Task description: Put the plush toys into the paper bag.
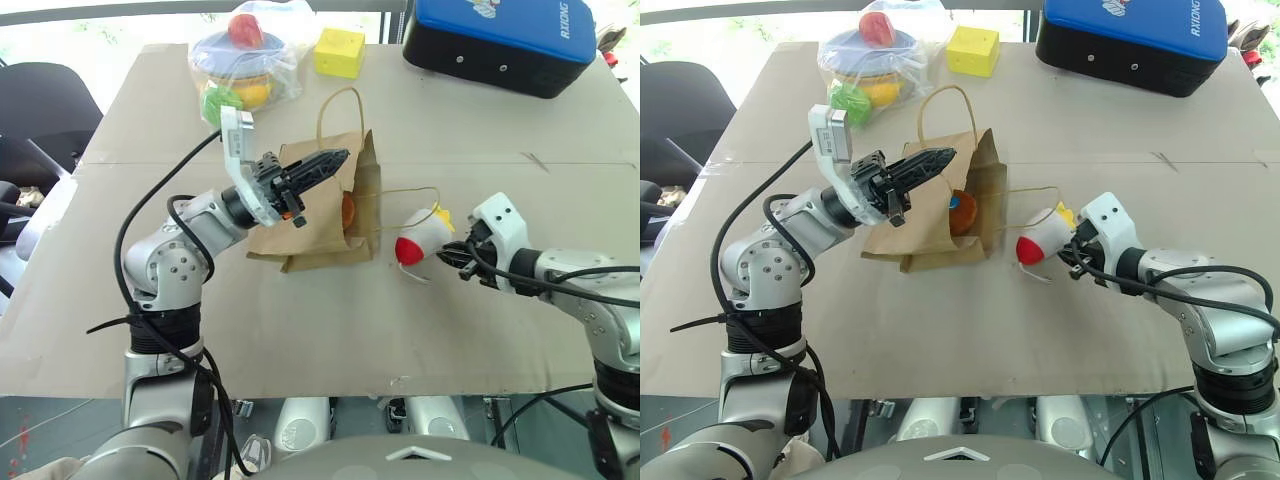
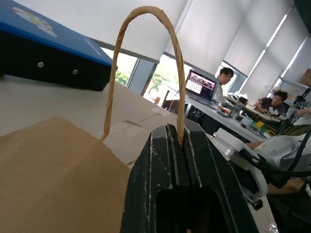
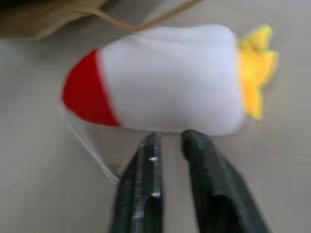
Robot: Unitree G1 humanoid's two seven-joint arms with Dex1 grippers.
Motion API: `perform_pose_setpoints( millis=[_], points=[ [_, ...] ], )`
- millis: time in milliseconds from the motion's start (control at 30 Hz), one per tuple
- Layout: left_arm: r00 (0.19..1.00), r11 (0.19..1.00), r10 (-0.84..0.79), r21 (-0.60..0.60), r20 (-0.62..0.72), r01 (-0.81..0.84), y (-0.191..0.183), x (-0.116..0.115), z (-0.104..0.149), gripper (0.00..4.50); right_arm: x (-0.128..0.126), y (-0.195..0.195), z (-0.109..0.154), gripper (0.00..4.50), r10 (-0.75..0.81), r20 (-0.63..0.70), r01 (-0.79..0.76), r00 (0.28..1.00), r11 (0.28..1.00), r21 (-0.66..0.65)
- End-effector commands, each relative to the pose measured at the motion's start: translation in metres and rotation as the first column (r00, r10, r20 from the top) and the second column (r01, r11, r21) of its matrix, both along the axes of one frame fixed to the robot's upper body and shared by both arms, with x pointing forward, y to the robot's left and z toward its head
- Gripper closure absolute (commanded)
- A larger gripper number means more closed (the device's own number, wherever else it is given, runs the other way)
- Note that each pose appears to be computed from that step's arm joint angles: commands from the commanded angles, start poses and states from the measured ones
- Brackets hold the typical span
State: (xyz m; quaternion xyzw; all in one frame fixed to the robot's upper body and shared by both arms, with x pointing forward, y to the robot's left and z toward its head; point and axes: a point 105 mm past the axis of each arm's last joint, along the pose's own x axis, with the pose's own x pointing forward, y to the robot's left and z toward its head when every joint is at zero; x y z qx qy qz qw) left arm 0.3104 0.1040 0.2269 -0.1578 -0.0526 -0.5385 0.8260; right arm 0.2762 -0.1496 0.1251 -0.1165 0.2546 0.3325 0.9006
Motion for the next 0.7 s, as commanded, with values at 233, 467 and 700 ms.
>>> perform_pose_setpoints(
  millis=[233,467,700],
  points=[
    [0.998,1.000,0.001,-0.004,0.070,0.000,-0.001,-0.005,0.013,4.50,0.025,0.019,0.022,2.15,0.094,0.206,-0.083,0.974,0.995,-0.060],
    [0.997,1.000,-0.001,0.002,0.078,0.001,-0.003,-0.008,0.014,4.50,0.036,0.029,-0.016,2.97,0.106,0.114,-0.094,0.988,0.990,-0.105],
    [0.997,1.000,0.019,0.004,0.075,-0.020,0.000,-0.013,0.013,4.50,0.022,0.011,-0.003,4.44,0.119,0.137,-0.105,0.983,0.989,-0.108]
  ],
)
